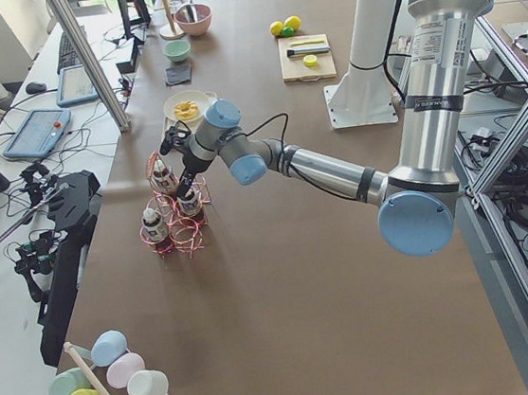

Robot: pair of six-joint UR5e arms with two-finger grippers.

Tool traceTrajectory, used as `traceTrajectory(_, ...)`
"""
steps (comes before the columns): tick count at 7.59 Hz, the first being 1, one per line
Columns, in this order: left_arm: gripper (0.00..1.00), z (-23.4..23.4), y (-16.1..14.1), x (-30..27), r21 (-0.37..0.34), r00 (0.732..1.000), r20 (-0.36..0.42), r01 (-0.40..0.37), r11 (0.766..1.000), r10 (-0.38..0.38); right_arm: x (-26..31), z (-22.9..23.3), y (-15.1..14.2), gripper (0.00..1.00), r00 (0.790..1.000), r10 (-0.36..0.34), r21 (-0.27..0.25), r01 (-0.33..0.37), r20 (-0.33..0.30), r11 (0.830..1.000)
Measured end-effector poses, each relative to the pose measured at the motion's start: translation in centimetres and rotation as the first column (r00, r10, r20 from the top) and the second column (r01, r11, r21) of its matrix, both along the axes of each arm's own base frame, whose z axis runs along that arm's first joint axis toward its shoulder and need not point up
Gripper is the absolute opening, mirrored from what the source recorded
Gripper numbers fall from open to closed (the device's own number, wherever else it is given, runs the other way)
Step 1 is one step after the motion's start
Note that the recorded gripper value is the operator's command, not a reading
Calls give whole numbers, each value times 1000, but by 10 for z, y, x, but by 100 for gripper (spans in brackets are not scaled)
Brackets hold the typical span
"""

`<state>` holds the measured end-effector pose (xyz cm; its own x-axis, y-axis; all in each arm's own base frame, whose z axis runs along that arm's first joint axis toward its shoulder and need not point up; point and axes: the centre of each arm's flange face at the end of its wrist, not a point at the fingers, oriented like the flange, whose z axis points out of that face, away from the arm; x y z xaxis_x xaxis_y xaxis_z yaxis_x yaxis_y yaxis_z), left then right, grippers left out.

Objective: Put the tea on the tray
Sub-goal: 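Reach the left gripper into the copper rack and grasp a dark tea bottle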

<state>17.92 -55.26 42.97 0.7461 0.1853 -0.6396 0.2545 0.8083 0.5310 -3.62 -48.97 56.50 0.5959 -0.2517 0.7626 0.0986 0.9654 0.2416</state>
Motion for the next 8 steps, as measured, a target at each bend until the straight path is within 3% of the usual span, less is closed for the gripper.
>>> traceTrajectory(1,22,2,1,2,-4,1000,1,-4,1000,4,0,0,1,99,1000,0,0,0,0,1000)
traceTrajectory(2,0,5,3,2,-8,1000,3,-7,1000,7,0,-1,1,99,1000,1,-1,-1,1,1000)
traceTrajectory(6,0,3,9,-5,-37,997,-43,-71,997,69,0,-8,2,99,1000,7,5,-7,7,1000)
traceTrajectory(8,0,-18,-1,-46,-47,991,-109,-79,996,74,1,-13,2,99,1000,14,6,-14,7,1000)
